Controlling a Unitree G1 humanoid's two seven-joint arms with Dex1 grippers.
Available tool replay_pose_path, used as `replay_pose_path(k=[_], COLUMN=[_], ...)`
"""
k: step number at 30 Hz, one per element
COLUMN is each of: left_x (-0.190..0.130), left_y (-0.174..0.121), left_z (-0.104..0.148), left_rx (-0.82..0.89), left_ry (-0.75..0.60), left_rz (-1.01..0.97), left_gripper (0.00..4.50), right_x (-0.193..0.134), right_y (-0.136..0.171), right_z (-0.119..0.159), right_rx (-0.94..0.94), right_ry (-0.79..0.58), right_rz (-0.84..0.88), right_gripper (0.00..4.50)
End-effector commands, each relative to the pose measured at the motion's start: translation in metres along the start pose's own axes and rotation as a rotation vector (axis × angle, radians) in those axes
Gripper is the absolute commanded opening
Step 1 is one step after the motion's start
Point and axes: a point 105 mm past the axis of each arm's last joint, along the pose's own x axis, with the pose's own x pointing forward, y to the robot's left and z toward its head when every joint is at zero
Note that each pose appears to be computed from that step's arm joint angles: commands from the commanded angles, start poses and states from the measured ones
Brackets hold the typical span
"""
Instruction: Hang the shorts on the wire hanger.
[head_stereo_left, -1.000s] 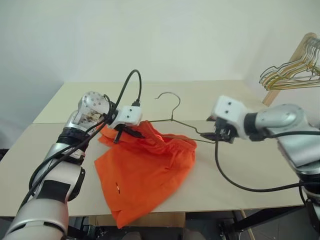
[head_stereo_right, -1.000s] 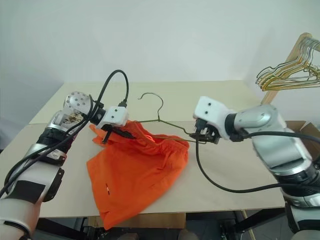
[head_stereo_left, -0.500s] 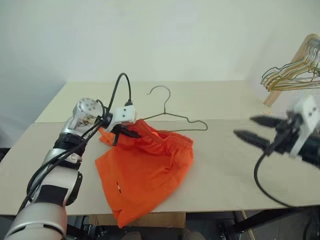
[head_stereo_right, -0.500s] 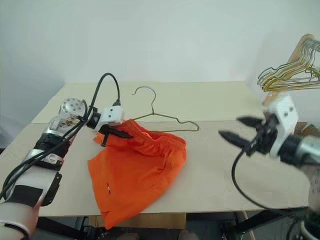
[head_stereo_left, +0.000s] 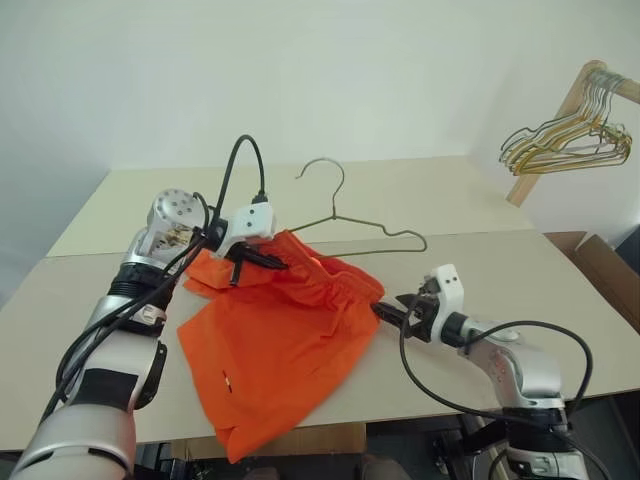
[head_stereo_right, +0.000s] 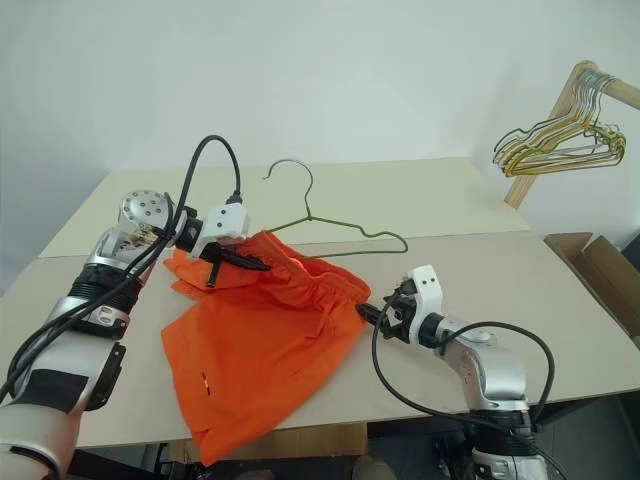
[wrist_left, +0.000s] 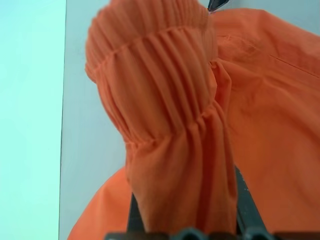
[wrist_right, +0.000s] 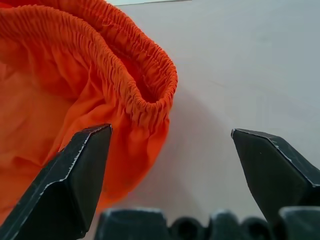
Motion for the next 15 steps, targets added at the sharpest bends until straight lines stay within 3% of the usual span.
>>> replay_pose_path(k=[1, 8, 11, 15], left_x=[-0.011, -0.011, -0.012, -0.015], left_y=[0.006, 0.005, 0.004, 0.004], left_z=[0.014, 0.013, 0.013, 0.012], left_rx=[0.042, 0.041, 0.042, 0.041], left_ry=[-0.028, -0.026, -0.027, -0.028], left_rz=[0.032, 0.032, 0.033, 0.037], left_gripper=[0.0, 0.0, 0.0, 0.0], right_x=[0.01, 0.036, 0.04, 0.036], right_y=[0.008, 0.003, 0.006, 0.013], right_z=[0.014, 0.014, 0.016, 0.017], right_rx=[-0.003, 0.085, 0.082, 0.071], right_ry=[-0.063, -0.075, -0.081, -0.092], right_rz=[0.056, 0.053, 0.077, 0.122], right_gripper=[4.47, 4.47, 3.85, 2.56])
